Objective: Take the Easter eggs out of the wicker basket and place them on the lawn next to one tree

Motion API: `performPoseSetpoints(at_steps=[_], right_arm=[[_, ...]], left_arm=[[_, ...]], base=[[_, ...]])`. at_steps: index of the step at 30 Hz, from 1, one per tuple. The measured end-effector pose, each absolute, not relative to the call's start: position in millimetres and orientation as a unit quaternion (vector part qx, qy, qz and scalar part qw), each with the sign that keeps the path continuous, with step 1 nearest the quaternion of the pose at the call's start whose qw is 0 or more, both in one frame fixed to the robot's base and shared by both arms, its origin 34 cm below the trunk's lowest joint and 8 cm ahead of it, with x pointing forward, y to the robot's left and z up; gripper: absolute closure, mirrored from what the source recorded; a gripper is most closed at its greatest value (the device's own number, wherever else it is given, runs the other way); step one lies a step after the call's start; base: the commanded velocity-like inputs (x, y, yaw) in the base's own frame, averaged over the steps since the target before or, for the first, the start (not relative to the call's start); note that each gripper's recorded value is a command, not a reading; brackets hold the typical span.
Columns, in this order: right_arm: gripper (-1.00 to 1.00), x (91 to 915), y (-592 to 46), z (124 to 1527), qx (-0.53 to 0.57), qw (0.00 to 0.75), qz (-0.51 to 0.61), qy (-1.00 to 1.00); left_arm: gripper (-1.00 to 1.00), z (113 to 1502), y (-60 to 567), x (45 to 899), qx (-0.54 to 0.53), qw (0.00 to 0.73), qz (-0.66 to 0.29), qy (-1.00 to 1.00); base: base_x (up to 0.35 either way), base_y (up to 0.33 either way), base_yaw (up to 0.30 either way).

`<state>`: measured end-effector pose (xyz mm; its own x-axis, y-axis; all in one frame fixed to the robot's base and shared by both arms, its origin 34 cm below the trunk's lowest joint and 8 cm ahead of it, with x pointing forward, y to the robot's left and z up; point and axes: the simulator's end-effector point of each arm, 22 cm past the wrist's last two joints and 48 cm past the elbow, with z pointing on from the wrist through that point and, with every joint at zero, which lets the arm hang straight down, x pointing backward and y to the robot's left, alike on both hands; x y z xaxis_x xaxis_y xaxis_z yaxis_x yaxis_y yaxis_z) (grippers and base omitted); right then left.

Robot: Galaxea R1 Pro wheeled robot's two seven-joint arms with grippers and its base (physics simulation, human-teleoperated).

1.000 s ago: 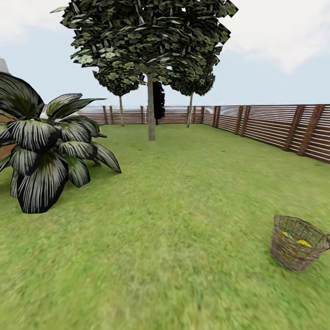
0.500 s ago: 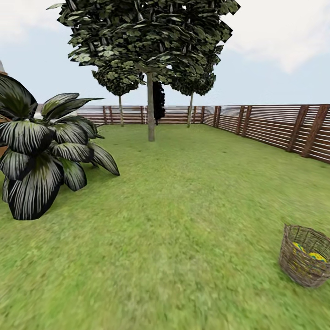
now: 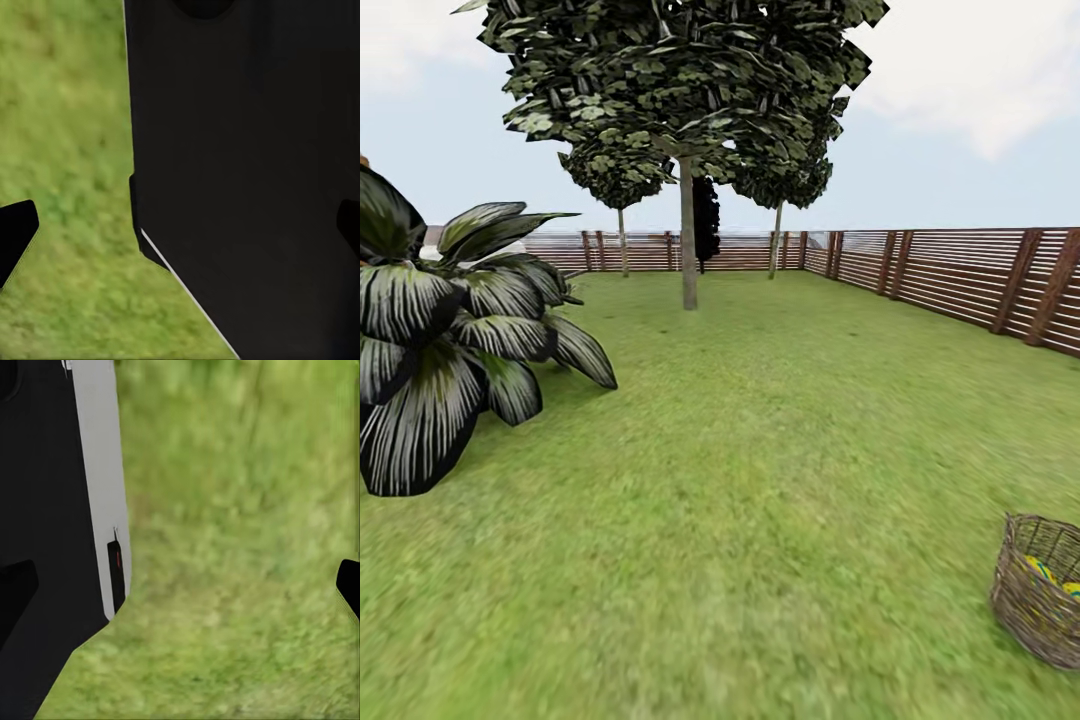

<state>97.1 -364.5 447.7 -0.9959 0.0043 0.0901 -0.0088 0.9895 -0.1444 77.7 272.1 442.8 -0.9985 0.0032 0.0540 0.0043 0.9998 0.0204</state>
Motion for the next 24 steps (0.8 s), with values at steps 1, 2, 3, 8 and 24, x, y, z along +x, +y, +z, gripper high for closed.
performPoseSetpoints(at_steps=[1, 2, 3, 8, 24], right_arm=[[-1.0, 97, -365, 448, 0.001, 0.045, 0.073, -0.996], [-1.0, 97, -364, 448, 0.001, 0.045, 0.072, -0.996], [-1.0, 97, -364, 448, 0.001, 0.046, 0.072, -0.996], [-1.0, 97, -358, 447, 0.0, 0.046, 0.068, -0.997], [-1.0, 100, -321, 442, 0.0, 0.042, 0.044, -0.998]], left_arm=[[-1.0, 443, 272, 78, -0.003, 0.027, -0.01, -1.0], [-1.0, 443, 272, 77, -0.003, 0.027, -0.011, -1.0], [-1.0, 443, 272, 77, -0.003, 0.027, -0.011, -1.0], [-1.0, 443, 275, 79, 0.0, 0.025, -0.013, -1.0], [-1.0, 443, 264, 78, 0.001, 0.027, -0.006, -1.0]], base=[[0.077, 0.0, 0.0], [0.061, 0.0, 0.0], [0.031, 0.0, 0.0], [0.01, 0.0, 0.0], [0.0, 0.0, 0.0]])
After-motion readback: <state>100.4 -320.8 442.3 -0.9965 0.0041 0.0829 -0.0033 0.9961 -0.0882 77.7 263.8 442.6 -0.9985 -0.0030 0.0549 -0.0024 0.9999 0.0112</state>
